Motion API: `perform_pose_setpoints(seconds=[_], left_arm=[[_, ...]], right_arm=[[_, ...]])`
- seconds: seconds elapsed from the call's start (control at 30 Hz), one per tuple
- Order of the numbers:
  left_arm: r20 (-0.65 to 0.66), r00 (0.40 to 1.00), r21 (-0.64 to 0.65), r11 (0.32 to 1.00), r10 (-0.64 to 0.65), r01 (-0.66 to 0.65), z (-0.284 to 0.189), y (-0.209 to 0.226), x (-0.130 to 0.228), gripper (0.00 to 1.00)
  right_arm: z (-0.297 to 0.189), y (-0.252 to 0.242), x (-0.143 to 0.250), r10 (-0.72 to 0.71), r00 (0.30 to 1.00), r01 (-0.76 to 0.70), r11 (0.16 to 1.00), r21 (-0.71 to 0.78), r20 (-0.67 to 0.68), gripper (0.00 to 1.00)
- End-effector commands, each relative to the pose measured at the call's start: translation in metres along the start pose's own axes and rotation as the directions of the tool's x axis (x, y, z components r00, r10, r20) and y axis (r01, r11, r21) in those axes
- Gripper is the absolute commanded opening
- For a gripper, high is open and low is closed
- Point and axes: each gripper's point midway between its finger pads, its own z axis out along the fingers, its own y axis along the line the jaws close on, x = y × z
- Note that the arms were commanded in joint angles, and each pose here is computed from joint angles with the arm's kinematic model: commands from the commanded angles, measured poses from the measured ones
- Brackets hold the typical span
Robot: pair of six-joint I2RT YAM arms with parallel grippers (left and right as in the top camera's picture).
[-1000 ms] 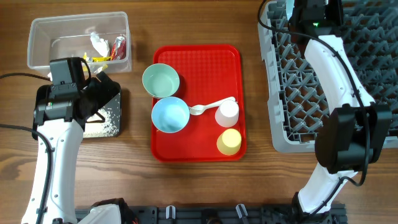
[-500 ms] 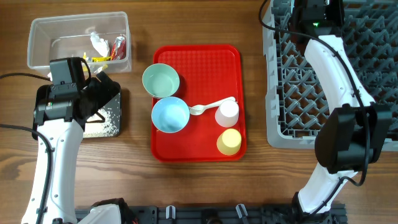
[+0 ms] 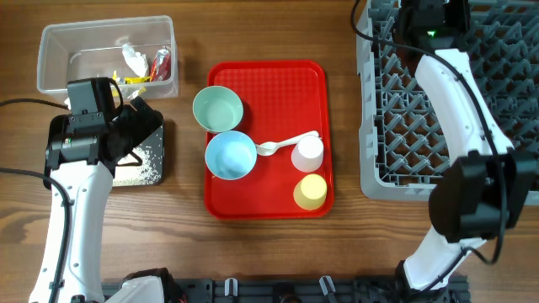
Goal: Sort waste into correct bins and load items into the dishwasher rack
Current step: 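Lower the plate upright into the rack slots with the right gripper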
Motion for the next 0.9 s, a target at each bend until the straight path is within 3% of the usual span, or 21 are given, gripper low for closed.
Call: perform_pose_setpoints(seconds=[0.0, 0.13, 0.27, 0.43, 0.6, 0.87], left_arm=[[0.015, 1.0, -0.009, 1.0, -0.013, 0.013, 0.0, 0.001, -0.005, 1.0], [0.015, 1.0, -0.009, 1.0, -0.013, 0.013, 0.0, 0.001, -0.005, 1.0], [0.015, 1.0, -0.009, 1.0, -0.013, 0.013, 0.0, 0.001, -0.005, 1.0], [0.015, 1.0, -0.009, 1.0, -0.013, 0.013, 0.0, 0.001, -0.005, 1.0], [0.015, 1.0, -0.009, 1.0, -0.013, 0.013, 0.0, 0.001, -0.005, 1.0], [0.015, 1.0, -0.009, 1.0, -0.013, 0.013, 0.0, 0.001, -0.005, 1.0]], right_arm=[[-0.044, 0.0, -0.022, -0.002, 0.995, 0.019, 0.984, -0.179, 0.1, 0.04], [-0.057, 0.02, -0.01, 0.033, 0.997, -0.01, 0.942, -0.335, 0.063, 0.04], [-0.059, 0.027, 0.005, 0.128, 0.991, -0.132, 0.922, -0.363, -0.034, 0.04], [-0.055, 0.014, 0.026, 0.317, 0.934, -0.35, 0.906, -0.24, -0.165, 0.04], [-0.052, 0.003, 0.039, 0.387, 0.898, -0.422, 0.893, -0.155, -0.209, 0.04], [-0.033, -0.027, 0.042, 0.471, 0.865, -0.483, 0.875, -0.033, -0.175, 0.04]])
